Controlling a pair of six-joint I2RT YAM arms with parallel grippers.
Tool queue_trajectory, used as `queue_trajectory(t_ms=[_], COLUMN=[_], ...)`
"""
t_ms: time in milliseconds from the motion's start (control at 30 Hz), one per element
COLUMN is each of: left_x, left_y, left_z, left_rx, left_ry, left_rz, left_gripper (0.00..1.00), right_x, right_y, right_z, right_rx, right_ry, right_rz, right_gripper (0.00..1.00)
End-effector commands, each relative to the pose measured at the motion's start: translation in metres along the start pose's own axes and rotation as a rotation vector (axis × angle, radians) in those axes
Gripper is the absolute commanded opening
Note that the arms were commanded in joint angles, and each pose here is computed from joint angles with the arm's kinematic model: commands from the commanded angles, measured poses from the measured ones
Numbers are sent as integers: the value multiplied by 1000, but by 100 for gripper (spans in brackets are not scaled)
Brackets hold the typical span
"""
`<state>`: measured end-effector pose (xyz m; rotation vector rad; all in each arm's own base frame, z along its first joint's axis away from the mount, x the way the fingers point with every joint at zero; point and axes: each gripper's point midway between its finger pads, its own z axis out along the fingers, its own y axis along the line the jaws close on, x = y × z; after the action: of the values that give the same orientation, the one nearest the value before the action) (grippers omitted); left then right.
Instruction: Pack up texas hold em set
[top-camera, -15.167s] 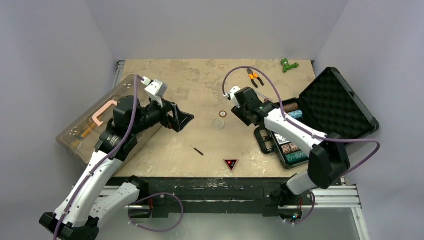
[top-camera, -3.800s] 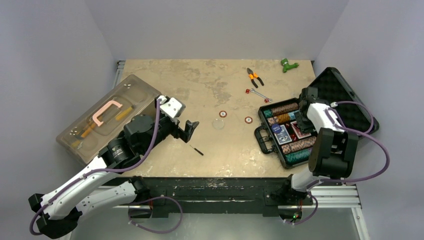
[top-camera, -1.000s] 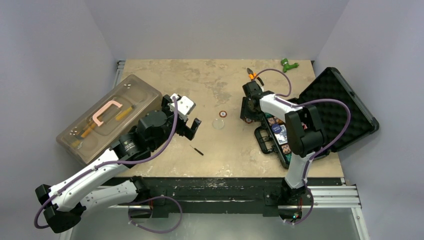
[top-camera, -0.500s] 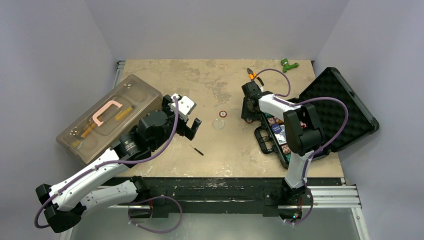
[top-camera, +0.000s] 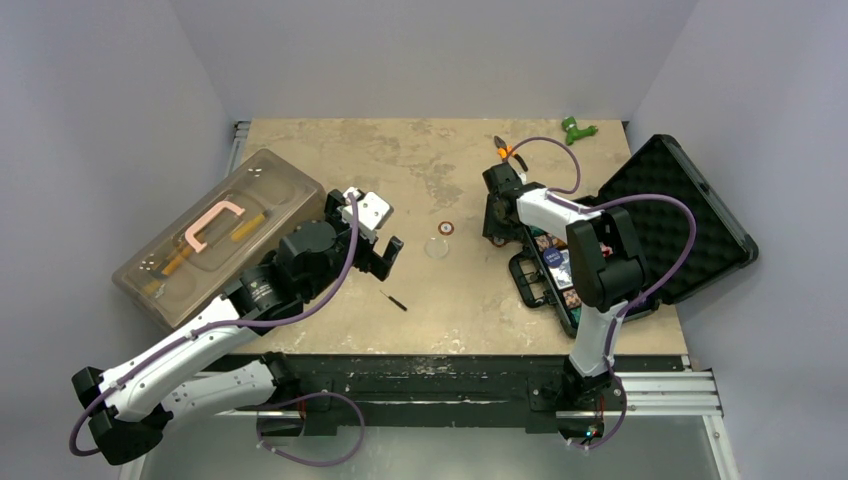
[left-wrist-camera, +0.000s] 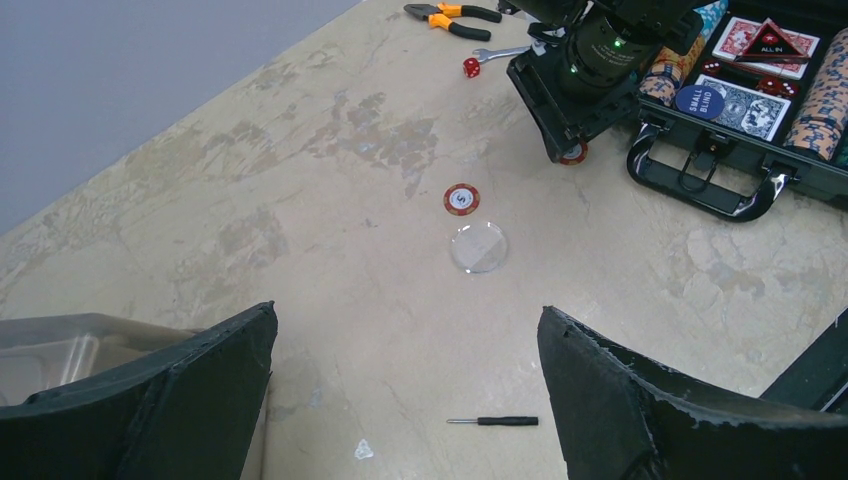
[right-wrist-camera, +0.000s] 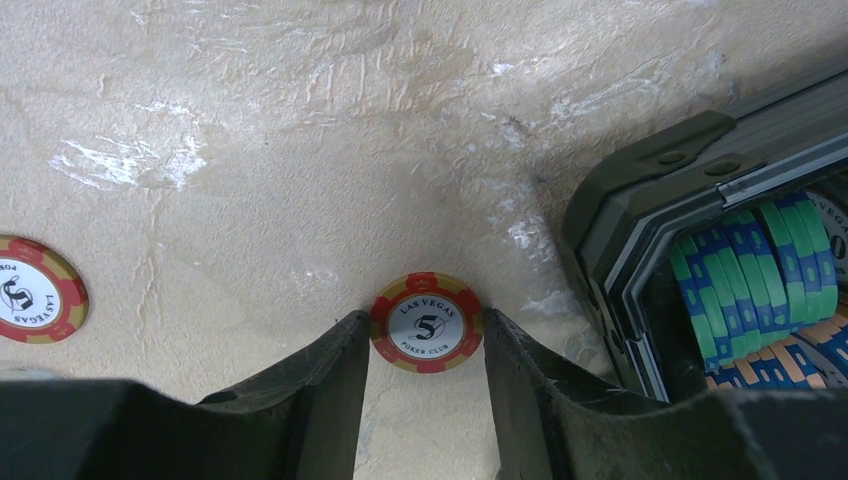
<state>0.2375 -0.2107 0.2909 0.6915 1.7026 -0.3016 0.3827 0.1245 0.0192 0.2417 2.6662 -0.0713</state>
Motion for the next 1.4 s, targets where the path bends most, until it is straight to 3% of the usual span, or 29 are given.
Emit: queue_trajectory(t_ms=[0,667,1133,1367], left_x=[-19,-9,-4,6], left_y=[-1,-12,-44,-30], left_z=[-3,8,34,46], left_rx=[16,45,126,116], left_ry=[-49,-8,78,147], left_rz=[7,-41,-323,-534], left_gripper=[99,99,100,100], right_x=[3,-3,-9,-17], right_y=[-3,2,11,18], right_z=[3,-16,-25,-28], right_rx=[15,-54,-137,-172], right_ry=[4,-48,-100,-121], right_rz=[-8,-15,-70,-86], right_gripper=[43,36,35,35])
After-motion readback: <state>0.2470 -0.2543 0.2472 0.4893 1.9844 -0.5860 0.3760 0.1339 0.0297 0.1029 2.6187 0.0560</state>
